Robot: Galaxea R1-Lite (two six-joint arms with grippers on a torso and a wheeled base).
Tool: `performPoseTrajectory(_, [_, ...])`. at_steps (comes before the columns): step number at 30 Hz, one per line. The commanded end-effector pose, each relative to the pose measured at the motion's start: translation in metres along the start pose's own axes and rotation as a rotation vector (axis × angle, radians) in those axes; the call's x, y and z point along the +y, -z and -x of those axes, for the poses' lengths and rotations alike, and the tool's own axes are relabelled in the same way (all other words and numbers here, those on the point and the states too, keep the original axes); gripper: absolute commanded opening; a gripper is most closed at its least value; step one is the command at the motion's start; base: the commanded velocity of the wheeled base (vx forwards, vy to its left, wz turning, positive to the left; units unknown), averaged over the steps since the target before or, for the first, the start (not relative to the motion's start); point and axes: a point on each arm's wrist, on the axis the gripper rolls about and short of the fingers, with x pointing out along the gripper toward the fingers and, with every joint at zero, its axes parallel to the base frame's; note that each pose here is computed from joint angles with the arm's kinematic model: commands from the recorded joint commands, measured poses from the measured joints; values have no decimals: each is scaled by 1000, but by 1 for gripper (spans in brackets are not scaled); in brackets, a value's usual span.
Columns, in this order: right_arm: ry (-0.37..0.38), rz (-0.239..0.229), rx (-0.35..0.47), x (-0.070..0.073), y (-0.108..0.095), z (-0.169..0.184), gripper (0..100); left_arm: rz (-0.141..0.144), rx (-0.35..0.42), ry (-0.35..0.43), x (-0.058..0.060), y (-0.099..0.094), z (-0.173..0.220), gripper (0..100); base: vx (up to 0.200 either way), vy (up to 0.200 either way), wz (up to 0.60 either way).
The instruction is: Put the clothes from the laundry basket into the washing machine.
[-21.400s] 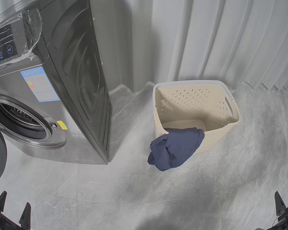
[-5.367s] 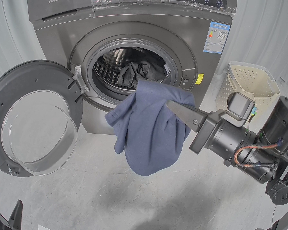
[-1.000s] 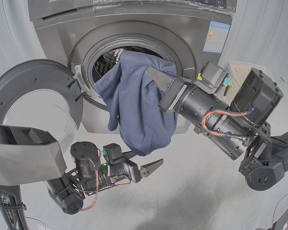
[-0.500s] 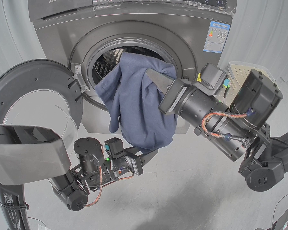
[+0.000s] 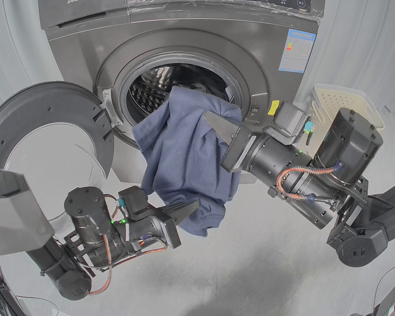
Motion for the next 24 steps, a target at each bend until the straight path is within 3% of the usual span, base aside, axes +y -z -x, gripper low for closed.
performPoseTrajectory(1, [8,2,56,-3,12,9,0,-11,-33,78,-33,-17,39,0,0,0,0])
performPoseTrajectory(6, [-6,3,30,-1,11,10,0,-13,-27,103,-41,-16,46,0,0,0,0])
performPoseTrajectory(15, [5,7,60,-5,17,16,0,-21,-30,104,-42,-17,48,0,0,0,0])
performPoseTrajectory(16, [4,6,61,-5,17,16,100,-21,-29,104,-42,-17,48,0,0,0,0])
performPoseTrajectory(19, [8,9,68,-6,19,17,100,-24,-41,103,-43,-19,50,0,0,0,0])
performPoseTrajectory(24, [31,26,130,-12,30,32,100,-29,-124,111,-47,-38,62,0,0,0,0])
